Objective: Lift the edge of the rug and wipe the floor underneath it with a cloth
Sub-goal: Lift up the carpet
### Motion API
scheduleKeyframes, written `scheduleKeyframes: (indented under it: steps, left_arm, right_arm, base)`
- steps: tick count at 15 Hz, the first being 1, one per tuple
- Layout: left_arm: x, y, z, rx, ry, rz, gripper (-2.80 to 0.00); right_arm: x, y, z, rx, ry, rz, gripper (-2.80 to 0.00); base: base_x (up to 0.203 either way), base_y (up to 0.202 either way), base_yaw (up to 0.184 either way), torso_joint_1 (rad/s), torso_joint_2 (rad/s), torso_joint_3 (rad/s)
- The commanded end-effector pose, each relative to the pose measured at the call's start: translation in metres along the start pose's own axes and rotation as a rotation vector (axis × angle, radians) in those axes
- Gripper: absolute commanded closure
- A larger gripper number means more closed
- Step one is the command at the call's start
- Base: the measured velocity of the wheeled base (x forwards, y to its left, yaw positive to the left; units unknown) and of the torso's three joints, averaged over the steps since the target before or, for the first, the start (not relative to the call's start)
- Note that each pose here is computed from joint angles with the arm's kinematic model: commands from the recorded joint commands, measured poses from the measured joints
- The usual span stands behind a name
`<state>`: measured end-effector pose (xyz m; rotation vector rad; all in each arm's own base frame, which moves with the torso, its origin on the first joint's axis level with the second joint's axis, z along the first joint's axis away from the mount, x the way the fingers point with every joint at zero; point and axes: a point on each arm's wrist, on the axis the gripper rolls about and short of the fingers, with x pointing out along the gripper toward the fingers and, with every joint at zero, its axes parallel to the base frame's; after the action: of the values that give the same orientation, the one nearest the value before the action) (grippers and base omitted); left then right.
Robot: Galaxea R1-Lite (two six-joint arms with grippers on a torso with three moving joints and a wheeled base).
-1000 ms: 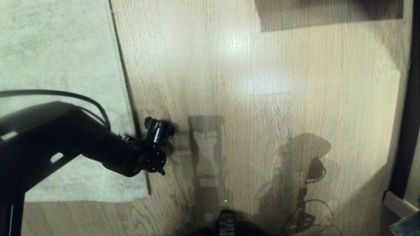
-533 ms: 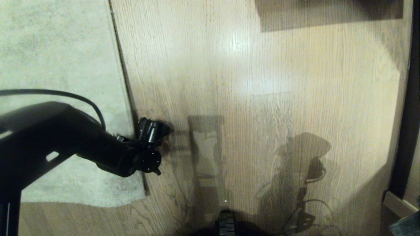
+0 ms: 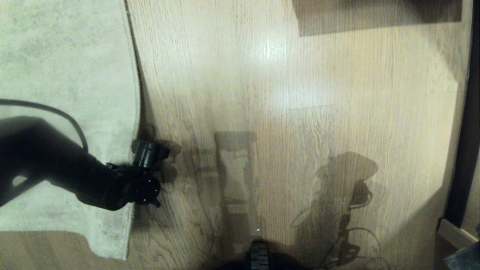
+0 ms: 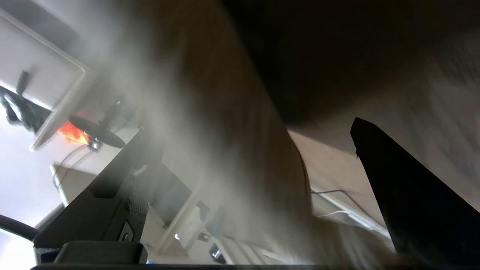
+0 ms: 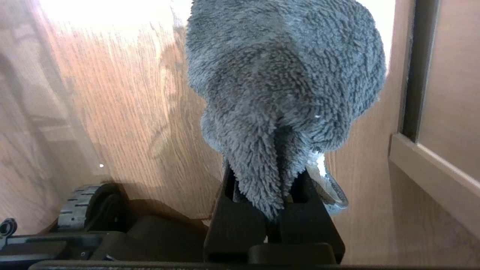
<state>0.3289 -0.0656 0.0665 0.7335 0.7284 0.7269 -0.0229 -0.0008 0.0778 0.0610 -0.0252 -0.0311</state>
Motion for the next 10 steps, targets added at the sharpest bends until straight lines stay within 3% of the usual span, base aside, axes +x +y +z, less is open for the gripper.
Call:
scheduleKeyframes:
  steps: [1,5,10]
  left_arm:
    - [-0.001,0.014,-0.008,-0.01,0.013,0.014,-2.8]
    - [-0.006,0.027,-0.018,-0.013,0.02,0.018,-2.8]
    - [-0.013,0.03,-0.018,-0.019,0.002,0.011,-2.8]
  right_arm:
    - [0.0,0.0,0.0,0.001,0.001,0.0,0.0]
    - [0.0,0.0,0.0,0.001,0.001,0.0,0.0]
    - [0.0,0.0,0.0,0.001,0.002,-0.001,0.0]
  base:
    - [0.0,0.0,0.0,0.0,0.0,0.0]
    - [0.0,0.0,0.0,0.0,0.0,0.0]
    - [0.0,0.0,0.0,0.0,0.0,0.0]
